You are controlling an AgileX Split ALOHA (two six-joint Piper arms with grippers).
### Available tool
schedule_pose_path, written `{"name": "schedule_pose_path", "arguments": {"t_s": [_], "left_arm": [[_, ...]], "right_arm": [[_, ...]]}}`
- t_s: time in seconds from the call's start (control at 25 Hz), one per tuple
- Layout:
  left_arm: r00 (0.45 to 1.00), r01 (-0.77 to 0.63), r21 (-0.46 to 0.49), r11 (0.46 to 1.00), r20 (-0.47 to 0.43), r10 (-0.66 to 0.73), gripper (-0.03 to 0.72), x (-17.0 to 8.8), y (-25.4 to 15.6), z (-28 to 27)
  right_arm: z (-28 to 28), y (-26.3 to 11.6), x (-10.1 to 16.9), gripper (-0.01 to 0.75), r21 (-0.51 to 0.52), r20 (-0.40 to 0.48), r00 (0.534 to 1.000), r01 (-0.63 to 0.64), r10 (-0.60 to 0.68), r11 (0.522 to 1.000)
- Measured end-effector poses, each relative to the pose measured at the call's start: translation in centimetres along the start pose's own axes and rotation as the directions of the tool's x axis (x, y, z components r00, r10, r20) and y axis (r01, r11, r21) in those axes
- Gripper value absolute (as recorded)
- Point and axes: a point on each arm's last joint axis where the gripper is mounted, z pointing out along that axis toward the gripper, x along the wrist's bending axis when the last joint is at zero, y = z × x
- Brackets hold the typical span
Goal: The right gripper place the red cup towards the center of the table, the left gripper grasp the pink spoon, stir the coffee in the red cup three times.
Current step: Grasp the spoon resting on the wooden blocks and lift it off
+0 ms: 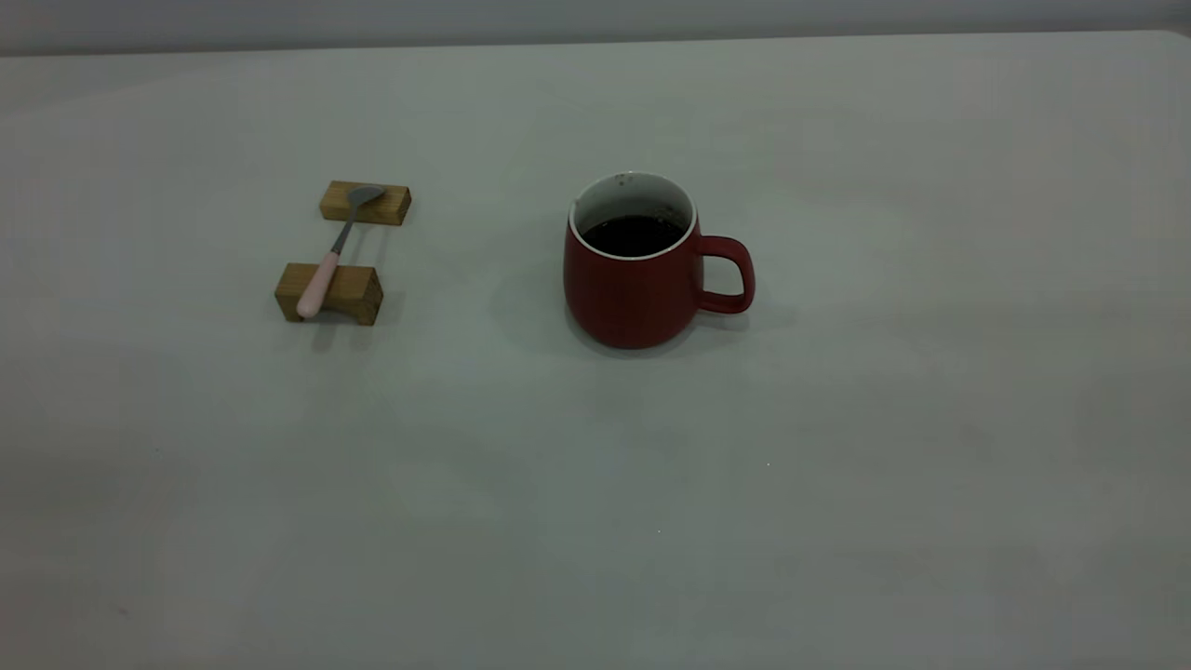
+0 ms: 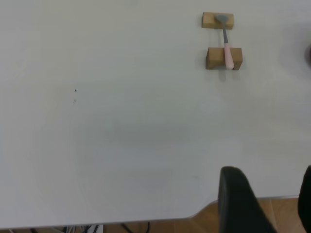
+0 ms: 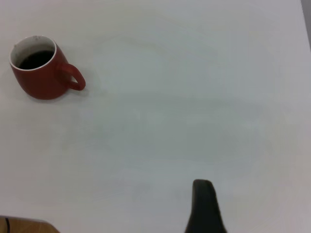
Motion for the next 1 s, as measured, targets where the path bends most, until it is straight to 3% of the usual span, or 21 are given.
{"name": "schedule_pose_path", "arguments": {"t_s": [0.76, 1.0], "left_arm": [[0.999, 0.054, -0.001, 0.999, 0.0, -0.054, 0.382, 0.0, 0.0, 0.0], [0.996, 0.092, -0.021, 0.996, 0.002, -0.092, 0.449, 0.0, 3.6, 0.7]], "right_arm": [[0.0, 0.0, 0.0, 0.587, -0.001, 0.0, 1.0, 0.0, 0.0, 1.0], [0.0, 0.0, 0.0, 0.587, -0.001, 0.001, 1.0, -0.001, 0.001, 1.0]]}}
